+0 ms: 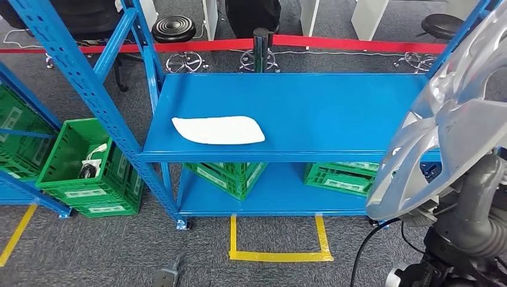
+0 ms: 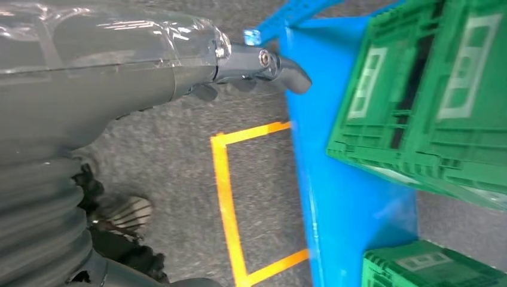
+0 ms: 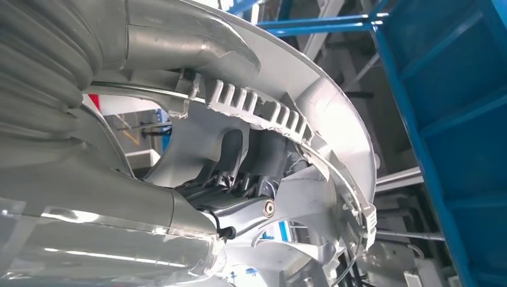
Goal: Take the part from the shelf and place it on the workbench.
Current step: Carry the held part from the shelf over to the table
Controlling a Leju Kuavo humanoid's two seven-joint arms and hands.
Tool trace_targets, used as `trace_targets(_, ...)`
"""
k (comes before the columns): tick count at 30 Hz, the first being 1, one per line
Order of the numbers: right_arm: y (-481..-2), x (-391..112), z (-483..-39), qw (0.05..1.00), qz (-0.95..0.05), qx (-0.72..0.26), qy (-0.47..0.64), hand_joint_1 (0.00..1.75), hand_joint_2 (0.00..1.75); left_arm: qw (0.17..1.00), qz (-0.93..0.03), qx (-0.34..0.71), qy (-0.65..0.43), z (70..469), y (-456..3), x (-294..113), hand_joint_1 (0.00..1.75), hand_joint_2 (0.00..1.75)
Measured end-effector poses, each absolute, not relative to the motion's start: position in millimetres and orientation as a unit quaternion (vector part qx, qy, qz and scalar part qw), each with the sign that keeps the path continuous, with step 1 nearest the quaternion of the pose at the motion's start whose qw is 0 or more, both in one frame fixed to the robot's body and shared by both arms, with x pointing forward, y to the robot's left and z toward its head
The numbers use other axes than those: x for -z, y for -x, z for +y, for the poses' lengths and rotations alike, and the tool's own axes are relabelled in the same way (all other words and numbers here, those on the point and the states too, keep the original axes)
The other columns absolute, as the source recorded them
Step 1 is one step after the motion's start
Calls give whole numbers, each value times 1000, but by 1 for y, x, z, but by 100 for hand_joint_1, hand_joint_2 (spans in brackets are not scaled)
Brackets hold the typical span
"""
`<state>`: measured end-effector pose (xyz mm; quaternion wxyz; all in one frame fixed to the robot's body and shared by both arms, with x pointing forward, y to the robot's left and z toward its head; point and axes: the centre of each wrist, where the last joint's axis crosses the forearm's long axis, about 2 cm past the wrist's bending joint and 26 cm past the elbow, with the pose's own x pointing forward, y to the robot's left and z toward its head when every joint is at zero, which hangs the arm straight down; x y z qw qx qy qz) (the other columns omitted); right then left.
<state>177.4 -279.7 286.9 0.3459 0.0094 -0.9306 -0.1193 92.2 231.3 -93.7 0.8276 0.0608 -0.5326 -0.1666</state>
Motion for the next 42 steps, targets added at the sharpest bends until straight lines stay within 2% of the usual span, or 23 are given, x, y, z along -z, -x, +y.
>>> trace_targets(11, -179, -290, -283, 376, -920, 113, 9, 175, 175, 838, -518, 167, -50, 218, -87, 95, 0, 175)
trace_targets(42, -179, -290, -306, 424, -897, 115, 44, 175, 175, 885, -425, 172, -87, 229, -81, 100, 0, 175)
